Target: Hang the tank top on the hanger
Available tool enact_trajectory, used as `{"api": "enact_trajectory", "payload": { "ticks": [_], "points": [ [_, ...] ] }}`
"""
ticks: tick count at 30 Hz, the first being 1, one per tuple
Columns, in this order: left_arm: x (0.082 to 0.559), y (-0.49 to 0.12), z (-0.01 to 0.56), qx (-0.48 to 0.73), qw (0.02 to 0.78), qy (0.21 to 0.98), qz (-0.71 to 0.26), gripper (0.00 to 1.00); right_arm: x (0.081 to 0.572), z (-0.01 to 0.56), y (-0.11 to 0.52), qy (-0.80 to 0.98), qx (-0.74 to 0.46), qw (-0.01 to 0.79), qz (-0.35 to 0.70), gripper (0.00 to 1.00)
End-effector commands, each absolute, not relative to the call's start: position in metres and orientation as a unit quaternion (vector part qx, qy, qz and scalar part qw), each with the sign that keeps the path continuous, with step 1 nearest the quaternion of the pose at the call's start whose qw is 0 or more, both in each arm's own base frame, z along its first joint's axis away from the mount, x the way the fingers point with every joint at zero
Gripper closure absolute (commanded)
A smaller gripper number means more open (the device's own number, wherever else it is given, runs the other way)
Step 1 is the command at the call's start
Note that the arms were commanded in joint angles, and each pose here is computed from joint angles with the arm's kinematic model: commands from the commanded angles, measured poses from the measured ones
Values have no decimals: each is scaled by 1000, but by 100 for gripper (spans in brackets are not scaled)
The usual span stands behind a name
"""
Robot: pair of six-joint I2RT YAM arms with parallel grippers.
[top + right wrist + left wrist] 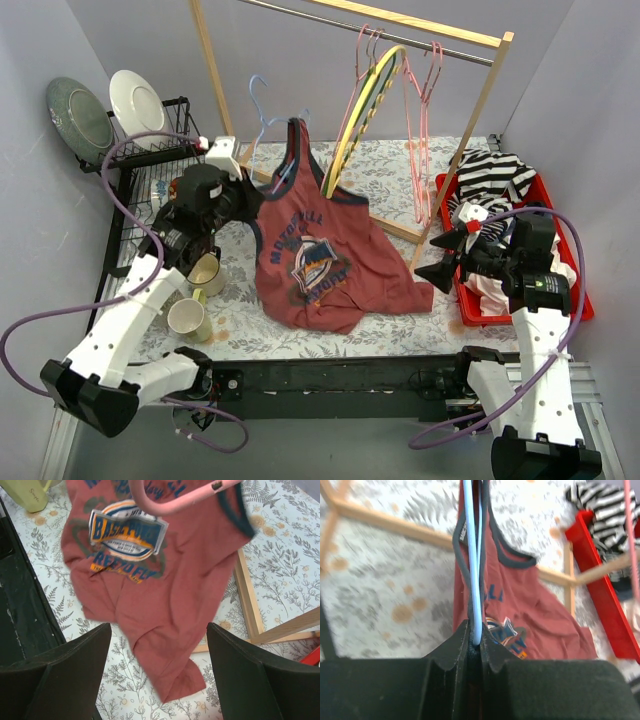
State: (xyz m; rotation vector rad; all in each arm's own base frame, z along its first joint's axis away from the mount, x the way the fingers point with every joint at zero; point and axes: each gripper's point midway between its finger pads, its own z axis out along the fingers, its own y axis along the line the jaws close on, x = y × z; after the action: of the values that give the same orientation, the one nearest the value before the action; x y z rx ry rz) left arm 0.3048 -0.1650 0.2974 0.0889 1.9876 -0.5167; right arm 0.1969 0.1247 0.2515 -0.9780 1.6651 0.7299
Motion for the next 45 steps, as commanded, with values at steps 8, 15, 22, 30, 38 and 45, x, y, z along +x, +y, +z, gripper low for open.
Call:
{"api": "enact_trajectory", "payload": {
  "ticks": [8, 15, 22, 30, 38, 45],
  "points": [
    [383, -127, 432, 43, 664, 725, -178, 100, 196, 255, 127, 668, -418, 533, 308, 15],
    [411, -122, 471, 31, 691, 692, -209, 100, 197, 254, 127, 667, -418, 531, 314, 15],
    [437, -111, 477, 11, 688, 683, -243, 100, 198, 253, 126, 669, -415, 531, 313, 15],
    [453, -109, 468, 3, 677, 681, -279, 100, 199, 254, 126, 670, -413, 531, 315, 15],
    [467, -107, 466, 5, 673, 678, -297, 100, 200, 254, 125, 671, -411, 530, 317, 15],
    [483, -110, 444, 6, 647, 696, -310, 100, 201, 253, 124, 672, -408, 529, 318, 15]
  ]
}}
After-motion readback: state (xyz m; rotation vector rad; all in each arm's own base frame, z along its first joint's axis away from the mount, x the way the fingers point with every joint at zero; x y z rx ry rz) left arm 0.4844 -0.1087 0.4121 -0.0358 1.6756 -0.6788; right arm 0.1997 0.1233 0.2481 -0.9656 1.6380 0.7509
